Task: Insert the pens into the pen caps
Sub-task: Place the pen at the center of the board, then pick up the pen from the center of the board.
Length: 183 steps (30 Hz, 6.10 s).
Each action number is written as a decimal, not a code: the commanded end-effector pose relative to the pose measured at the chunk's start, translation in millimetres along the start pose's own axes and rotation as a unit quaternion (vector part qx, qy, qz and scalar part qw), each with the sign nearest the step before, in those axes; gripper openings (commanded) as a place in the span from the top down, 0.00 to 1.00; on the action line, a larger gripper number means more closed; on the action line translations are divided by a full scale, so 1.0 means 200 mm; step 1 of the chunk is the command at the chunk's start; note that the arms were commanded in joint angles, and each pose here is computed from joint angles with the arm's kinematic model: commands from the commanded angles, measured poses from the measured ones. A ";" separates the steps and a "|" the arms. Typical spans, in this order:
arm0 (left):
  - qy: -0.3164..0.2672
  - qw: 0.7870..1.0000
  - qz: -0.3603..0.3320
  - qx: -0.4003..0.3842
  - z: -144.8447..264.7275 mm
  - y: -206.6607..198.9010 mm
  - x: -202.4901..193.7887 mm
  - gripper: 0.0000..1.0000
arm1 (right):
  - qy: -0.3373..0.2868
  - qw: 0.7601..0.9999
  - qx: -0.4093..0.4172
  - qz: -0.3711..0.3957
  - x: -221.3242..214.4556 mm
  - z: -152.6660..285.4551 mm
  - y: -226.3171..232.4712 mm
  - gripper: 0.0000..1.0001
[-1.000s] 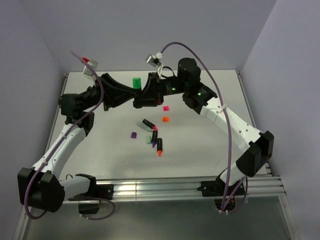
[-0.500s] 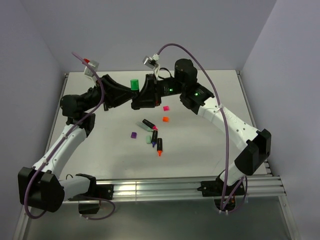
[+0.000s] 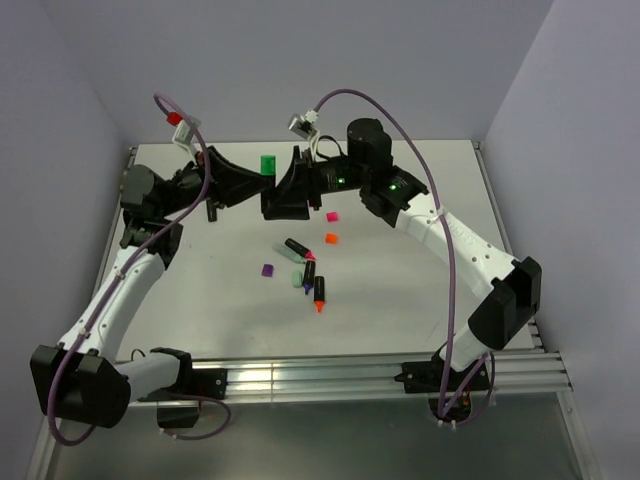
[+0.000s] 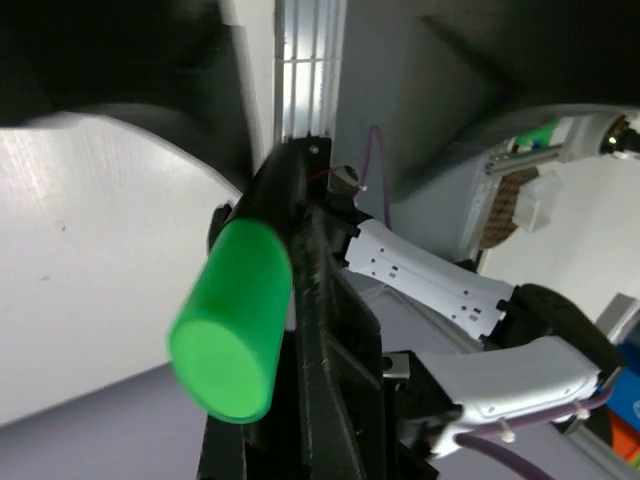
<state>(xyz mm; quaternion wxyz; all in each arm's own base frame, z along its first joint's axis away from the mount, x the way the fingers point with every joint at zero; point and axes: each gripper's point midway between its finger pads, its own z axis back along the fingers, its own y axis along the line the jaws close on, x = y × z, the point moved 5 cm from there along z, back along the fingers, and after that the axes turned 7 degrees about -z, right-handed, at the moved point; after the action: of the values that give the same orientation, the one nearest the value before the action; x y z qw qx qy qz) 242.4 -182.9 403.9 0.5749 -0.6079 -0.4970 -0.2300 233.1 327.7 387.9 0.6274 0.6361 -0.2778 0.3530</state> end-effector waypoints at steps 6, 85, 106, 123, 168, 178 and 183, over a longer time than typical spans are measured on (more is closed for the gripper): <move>0.059 0.989 -0.085 0.107 0.19 0.03 0.05 1.00 | -0.018 0.997 -0.075 0.026 0.03 0.17 -0.10 0.02; 0.177 0.828 0.188 0.497 1.08 2.06 -0.56 0.83 | 0.018 0.950 -0.306 -0.055 -0.33 0.73 -0.64 0.00; 0.168 0.796 0.085 0.575 1.17 1.90 -0.23 0.50 | 0.011 0.911 -0.412 -0.030 -0.29 0.84 -0.70 0.00; 0.306 0.882 -0.262 0.246 0.79 1.09 -0.12 0.52 | 0.152 0.858 -0.489 -0.021 -0.56 0.76 -0.87 0.32; 0.601 0.612 -0.455 -0.239 -0.13 1.26 -1.21 0.59 | 0.091 0.849 -0.506 -0.125 -0.61 1.16 -0.88 0.30; 0.631 0.592 -0.447 -0.226 -0.11 1.32 -1.29 0.58 | 0.091 0.847 -0.509 -0.125 -0.61 1.17 -0.88 0.28; 0.637 0.587 -0.446 -0.228 -0.09 1.34 -1.31 0.59 | 0.092 0.847 -0.509 -0.125 -0.61 1.17 -0.88 0.27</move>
<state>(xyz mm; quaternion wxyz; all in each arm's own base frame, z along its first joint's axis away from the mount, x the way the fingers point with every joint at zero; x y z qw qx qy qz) 373.3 -247.4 67.2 0.4162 -0.1234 -0.1546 -0.8875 325.5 96.6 193.1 0.9247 0.2205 -0.2803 0.1332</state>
